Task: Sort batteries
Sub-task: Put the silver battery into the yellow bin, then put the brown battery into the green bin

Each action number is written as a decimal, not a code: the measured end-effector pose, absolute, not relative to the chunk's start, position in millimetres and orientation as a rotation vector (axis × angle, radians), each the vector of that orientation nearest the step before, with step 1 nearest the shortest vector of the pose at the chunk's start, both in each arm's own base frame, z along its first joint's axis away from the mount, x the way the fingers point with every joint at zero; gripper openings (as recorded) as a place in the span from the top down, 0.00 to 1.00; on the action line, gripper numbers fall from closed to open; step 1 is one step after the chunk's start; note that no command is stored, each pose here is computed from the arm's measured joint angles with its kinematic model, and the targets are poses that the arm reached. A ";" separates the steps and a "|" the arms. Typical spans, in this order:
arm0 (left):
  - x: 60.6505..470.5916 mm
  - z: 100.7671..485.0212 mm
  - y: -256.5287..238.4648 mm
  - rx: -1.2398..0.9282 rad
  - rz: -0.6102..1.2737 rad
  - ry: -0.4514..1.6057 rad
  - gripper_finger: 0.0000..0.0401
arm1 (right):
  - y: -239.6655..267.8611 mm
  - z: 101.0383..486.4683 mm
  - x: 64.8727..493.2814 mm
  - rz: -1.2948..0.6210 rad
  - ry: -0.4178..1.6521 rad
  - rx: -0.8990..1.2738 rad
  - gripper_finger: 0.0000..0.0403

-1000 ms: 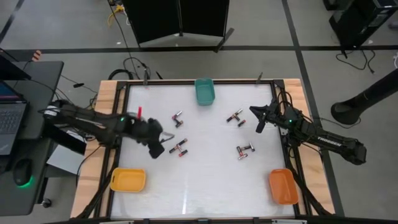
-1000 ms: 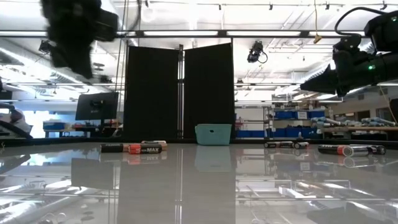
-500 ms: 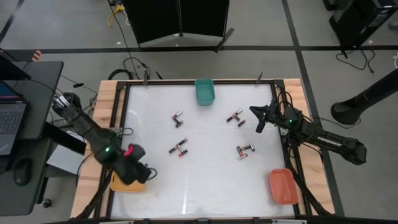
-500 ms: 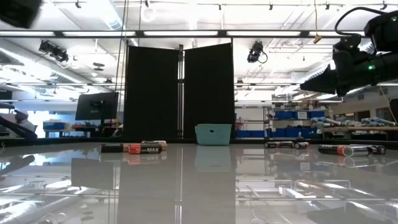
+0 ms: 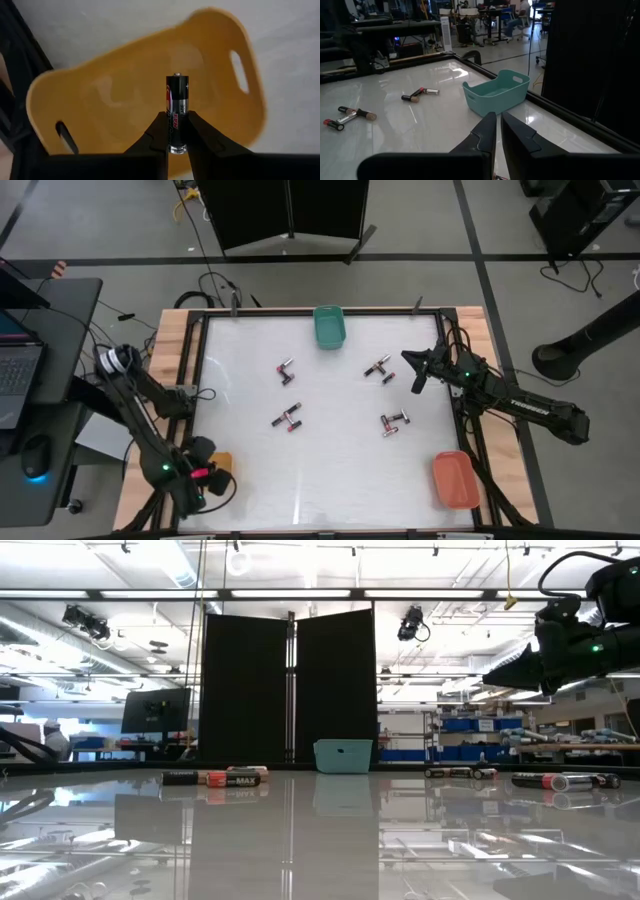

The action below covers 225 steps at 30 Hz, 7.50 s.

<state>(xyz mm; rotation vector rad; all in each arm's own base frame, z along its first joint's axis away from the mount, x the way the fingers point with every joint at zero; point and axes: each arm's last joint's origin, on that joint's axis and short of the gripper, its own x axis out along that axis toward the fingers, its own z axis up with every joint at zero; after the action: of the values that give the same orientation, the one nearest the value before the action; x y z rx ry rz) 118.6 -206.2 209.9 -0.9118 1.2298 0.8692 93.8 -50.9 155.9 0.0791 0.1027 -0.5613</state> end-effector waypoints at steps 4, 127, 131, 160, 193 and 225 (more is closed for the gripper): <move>121.6 204.2 -205.1 -0.884 0.910 1.216 0.89 | -50.9 155.9 93.7 -0.561 0.103 0.079 0.90; 265.1 153.4 -35.5 -0.450 0.373 1.162 0.54 | -51.1 157.6 94.1 -0.561 0.085 0.075 0.90; 266.8 150.2 -34.9 -0.431 0.397 1.154 0.55 | -51.1 157.9 94.1 -0.561 0.082 0.075 0.90; 252.2 189.0 -30.0 -0.378 0.436 1.196 0.89 | -51.1 159.4 94.2 -0.561 0.066 0.072 0.90; 403.8 249.3 236.0 -0.042 0.274 1.164 0.89 | -51.1 160.1 94.2 -0.560 0.060 0.071 0.90; 422.8 189.5 283.9 -0.114 0.202 1.215 0.89 | -51.2 160.1 94.3 -0.561 0.060 0.071 0.90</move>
<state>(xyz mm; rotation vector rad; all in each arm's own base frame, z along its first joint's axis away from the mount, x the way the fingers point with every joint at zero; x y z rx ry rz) 422.8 283.9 189.5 -0.1140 1.2150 0.2016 94.3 -51.2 160.1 0.0707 0.0603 -0.5608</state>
